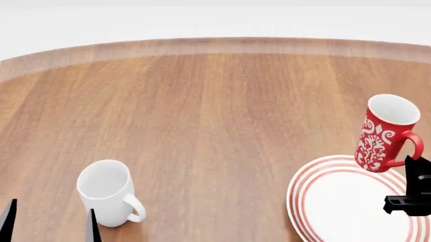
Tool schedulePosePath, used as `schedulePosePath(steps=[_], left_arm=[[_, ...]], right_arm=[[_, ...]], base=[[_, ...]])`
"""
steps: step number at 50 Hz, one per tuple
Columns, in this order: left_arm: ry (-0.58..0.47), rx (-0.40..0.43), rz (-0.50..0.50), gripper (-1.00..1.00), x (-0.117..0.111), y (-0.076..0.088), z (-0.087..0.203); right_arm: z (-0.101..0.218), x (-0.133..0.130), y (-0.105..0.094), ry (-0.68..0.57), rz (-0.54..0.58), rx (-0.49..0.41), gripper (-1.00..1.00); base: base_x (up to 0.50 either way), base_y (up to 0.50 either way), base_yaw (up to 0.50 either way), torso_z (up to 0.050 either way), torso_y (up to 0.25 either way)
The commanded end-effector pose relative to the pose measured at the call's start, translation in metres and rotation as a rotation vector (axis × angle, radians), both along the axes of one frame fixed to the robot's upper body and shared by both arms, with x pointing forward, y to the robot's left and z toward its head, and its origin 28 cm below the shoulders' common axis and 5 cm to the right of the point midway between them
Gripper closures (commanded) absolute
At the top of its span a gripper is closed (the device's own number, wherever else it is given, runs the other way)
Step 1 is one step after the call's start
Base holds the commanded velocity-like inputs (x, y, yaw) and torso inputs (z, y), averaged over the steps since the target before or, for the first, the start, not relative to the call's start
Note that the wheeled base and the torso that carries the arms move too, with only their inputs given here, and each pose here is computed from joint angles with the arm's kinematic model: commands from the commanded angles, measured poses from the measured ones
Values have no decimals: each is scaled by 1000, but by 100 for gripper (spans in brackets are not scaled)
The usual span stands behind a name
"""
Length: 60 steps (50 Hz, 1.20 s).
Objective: Pick up the red mug and put it on the plate
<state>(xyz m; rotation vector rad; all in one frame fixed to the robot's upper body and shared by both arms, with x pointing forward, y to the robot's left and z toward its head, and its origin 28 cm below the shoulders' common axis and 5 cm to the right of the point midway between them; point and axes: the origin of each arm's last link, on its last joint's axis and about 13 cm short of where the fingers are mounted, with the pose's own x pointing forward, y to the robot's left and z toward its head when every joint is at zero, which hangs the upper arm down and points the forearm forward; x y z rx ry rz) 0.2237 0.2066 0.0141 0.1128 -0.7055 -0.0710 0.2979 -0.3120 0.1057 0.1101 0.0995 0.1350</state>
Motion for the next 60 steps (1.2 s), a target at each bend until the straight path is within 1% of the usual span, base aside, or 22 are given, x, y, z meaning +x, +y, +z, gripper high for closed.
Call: schedulePosePath(steps=[1,7,16,28,60], left_arm=[[-3,4,4,-100,0,0,0],[-7,-4,6,-100,0,0,0],[-9,-7,0,-100,0,0,0],[-12,-6,-1,-100,0,0,0],[-19,-8,-5,-100,0,0,0]], right_arm=[[10,-1,1,-38,5,-6,100],[11,0,1,-48,16,-36,100],[15,1,2,-96,10,-73,100],[9,1,-1,-87,-9,-49,100],[9,3,0,-94,-16,-50,100]], base=[[0,0,0,1,-104],[0,0,0,1,-104],[0,0,0,1,-104],[0,0,0,1,-104],[0,0,0,1,-104]])
